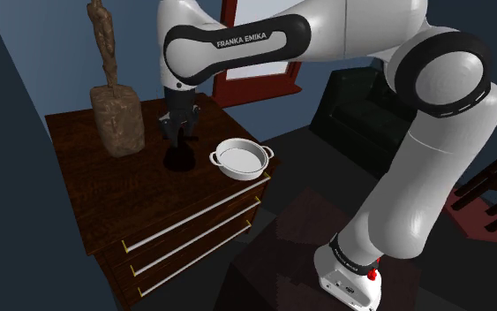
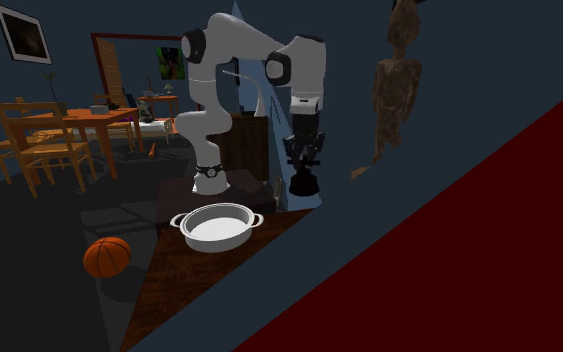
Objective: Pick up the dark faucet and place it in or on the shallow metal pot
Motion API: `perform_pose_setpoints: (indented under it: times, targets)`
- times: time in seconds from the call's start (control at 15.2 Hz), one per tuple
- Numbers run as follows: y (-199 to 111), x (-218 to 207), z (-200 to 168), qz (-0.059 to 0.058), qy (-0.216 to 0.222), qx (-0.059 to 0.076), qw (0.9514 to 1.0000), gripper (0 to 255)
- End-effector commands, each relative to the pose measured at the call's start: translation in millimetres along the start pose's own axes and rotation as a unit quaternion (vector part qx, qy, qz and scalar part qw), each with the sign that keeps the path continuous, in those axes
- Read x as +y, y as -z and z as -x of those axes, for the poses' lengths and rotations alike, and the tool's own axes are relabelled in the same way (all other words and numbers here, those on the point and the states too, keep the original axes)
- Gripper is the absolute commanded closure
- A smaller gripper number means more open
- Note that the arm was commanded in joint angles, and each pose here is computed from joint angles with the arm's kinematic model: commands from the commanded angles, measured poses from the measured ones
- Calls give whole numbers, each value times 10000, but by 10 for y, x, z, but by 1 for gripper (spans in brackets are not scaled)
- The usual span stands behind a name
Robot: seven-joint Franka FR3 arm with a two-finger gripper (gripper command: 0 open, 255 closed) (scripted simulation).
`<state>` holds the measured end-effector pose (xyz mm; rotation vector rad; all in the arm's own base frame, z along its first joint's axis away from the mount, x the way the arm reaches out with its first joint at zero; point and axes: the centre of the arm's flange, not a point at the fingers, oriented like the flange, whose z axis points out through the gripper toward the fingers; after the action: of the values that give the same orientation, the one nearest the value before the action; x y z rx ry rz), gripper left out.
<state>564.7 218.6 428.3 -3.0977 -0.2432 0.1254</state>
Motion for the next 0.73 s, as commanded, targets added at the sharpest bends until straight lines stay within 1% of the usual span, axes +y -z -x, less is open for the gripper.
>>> perform_pose_setpoints:
  times: [0.0,0.66]
  targets:
    - [35,260,91,-2,3,1,10000,255]
    - [191,1484,560,-2,3,1,10000,255]
